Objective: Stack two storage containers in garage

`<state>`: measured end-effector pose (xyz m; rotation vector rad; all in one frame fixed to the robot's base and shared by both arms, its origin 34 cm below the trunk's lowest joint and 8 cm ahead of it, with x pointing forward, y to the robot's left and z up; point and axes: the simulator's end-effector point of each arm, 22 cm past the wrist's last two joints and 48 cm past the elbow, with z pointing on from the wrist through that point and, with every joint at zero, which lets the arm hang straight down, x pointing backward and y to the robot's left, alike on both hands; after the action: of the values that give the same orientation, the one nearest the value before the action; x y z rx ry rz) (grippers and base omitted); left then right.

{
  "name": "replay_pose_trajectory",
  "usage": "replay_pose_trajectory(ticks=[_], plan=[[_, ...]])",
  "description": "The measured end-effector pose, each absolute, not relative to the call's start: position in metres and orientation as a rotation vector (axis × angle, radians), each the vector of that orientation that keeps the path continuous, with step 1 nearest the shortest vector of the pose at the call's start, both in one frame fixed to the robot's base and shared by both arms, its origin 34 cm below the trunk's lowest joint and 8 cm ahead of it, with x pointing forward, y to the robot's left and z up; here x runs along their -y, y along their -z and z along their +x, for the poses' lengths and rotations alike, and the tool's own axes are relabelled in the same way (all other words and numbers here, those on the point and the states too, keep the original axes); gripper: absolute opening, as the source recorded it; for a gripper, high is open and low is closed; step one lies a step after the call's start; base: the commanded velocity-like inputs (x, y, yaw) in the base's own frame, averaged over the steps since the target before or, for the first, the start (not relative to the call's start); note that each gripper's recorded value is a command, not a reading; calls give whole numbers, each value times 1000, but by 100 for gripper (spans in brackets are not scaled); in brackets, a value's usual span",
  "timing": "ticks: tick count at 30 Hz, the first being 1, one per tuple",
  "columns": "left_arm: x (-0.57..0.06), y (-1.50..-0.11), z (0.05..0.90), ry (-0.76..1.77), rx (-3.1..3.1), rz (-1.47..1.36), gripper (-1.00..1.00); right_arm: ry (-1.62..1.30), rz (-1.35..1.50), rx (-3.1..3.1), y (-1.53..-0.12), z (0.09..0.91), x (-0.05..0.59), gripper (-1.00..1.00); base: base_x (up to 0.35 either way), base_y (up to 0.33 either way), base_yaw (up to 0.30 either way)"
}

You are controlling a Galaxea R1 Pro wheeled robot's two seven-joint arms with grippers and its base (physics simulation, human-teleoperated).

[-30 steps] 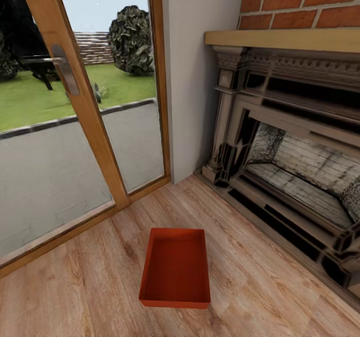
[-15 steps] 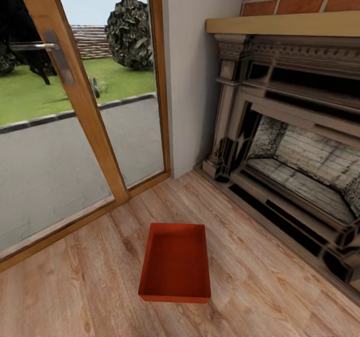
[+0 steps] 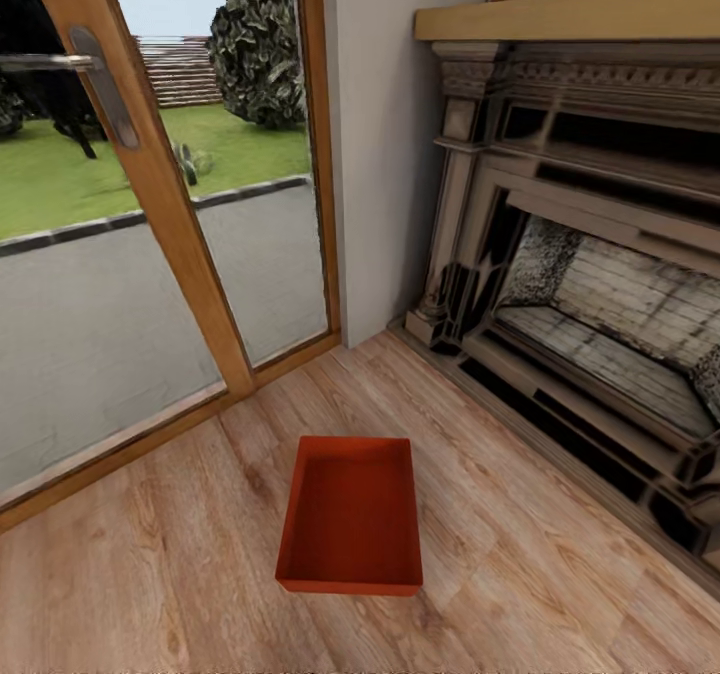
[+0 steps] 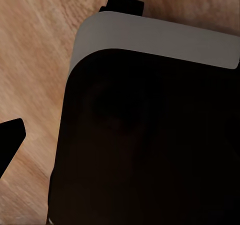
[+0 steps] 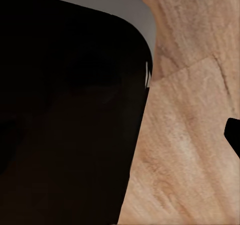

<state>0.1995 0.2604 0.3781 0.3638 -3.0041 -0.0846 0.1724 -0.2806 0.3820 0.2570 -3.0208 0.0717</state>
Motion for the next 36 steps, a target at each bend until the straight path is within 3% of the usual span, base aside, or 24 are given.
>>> replay_pose_trajectory(ticks=[36], plan=[[-262, -362, 175, 96, 2949, 353, 100, -63, 255, 2964, -368, 148, 281, 100, 0, 0, 0]])
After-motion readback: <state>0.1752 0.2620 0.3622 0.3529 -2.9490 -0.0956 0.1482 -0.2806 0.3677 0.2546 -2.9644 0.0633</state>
